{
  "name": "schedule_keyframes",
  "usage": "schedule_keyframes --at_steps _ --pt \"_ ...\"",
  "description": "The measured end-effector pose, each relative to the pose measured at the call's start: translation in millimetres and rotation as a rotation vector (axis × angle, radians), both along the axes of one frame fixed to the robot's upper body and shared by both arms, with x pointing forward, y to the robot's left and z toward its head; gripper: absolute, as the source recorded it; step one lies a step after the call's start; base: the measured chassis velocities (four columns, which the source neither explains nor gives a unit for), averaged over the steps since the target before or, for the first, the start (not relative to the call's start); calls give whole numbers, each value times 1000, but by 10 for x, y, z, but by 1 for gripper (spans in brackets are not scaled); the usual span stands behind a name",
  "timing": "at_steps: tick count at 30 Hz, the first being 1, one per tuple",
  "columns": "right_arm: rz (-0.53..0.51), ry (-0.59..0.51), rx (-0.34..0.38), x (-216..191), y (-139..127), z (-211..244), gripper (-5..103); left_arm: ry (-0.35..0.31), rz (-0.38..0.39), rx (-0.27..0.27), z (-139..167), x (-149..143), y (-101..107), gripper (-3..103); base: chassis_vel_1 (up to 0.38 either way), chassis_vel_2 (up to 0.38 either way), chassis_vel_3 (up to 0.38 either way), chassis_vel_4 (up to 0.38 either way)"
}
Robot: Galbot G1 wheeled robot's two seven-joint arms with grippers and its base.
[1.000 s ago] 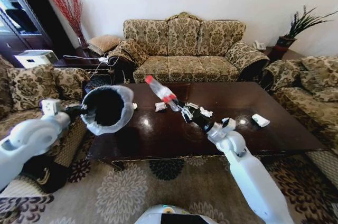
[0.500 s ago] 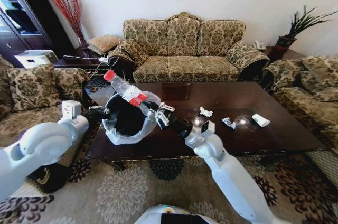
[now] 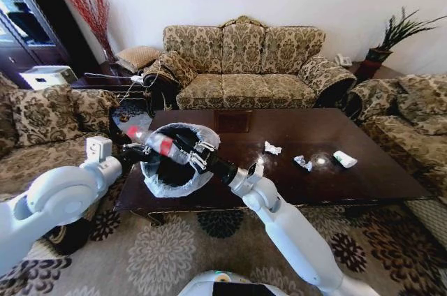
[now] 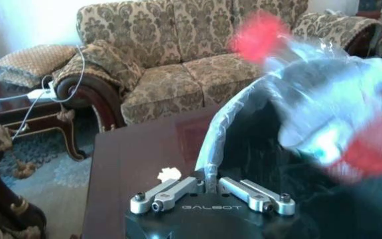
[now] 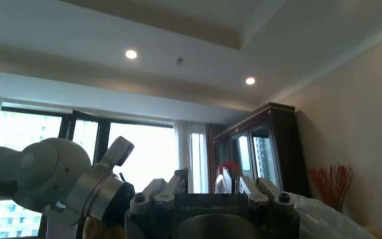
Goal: Move to the front of the table and place the trash on the table into the trash bin.
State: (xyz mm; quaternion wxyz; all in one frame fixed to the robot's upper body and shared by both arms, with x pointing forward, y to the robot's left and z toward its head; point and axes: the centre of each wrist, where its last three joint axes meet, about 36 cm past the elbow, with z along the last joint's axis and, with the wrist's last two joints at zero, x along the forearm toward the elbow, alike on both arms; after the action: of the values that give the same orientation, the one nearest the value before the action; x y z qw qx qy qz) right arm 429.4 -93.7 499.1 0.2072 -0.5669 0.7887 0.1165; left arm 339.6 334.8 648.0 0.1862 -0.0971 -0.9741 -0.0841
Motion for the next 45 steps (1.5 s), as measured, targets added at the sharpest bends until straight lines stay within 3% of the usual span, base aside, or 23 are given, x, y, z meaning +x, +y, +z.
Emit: schedule_keyframes --at_steps 2,4,5,7,10,13,15,16,17,18,20,24,31,37,41,45 --pt "-3 2 14 -16 -26 36 46 10 21 -5 -35 24 54 0 0 0 0 0" --pt "-8 11 18 -41 -36 59 46 16 34 -7 -59 45 89 0 0 0 0 0" --pt "-27 30 24 -109 -58 105 57 31 83 -17 -142 108 202 0 0 0 0 0" --pt "-40 33 34 -137 -68 114 57 35 101 -21 -168 130 247 0 0 0 0 0" --pt "-161 69 97 -241 -234 151 73 40 216 -52 -289 237 554 0 0 0 0 0" --pt "-222 100 95 -242 -322 135 79 31 261 -62 -314 273 681 0 0 0 0 0" --pt "-378 195 12 -248 -434 67 89 5 347 -81 -352 318 891 0 0 0 0 0" --pt "-487 291 -65 -274 -445 7 94 -13 396 -93 -375 331 993 0 0 0 0 0" --pt "-487 291 -65 -274 -445 7 94 -13 396 -93 -375 331 993 0 0 0 0 0" --pt "-524 364 -89 -294 -422 -37 98 -28 423 -100 -391 333 1047 0 0 0 0 0" --pt "-560 482 -96 -306 -311 -162 100 -57 459 -115 -422 311 1105 0 0 0 0 0" --pt "-559 535 -109 -242 -113 -313 100 -82 468 -129 -437 272 1127 0 0 0 0 0" --pt "-546 584 -109 -94 277 -467 100 -102 454 -145 -546 225 1099 0 -91 67 74 -65" --pt "-615 556 -159 139 558 -676 100 -103 445 -146 -612 199 1094 0 -213 211 196 -221" --pt "-712 600 -149 383 895 -756 100 -140 459 -93 -543 252 1172 0 -148 156 145 -120" --pt "-733 595 -138 406 938 -798 100 -167 474 -60 -463 283 1239 0 -56 52 36 -40"
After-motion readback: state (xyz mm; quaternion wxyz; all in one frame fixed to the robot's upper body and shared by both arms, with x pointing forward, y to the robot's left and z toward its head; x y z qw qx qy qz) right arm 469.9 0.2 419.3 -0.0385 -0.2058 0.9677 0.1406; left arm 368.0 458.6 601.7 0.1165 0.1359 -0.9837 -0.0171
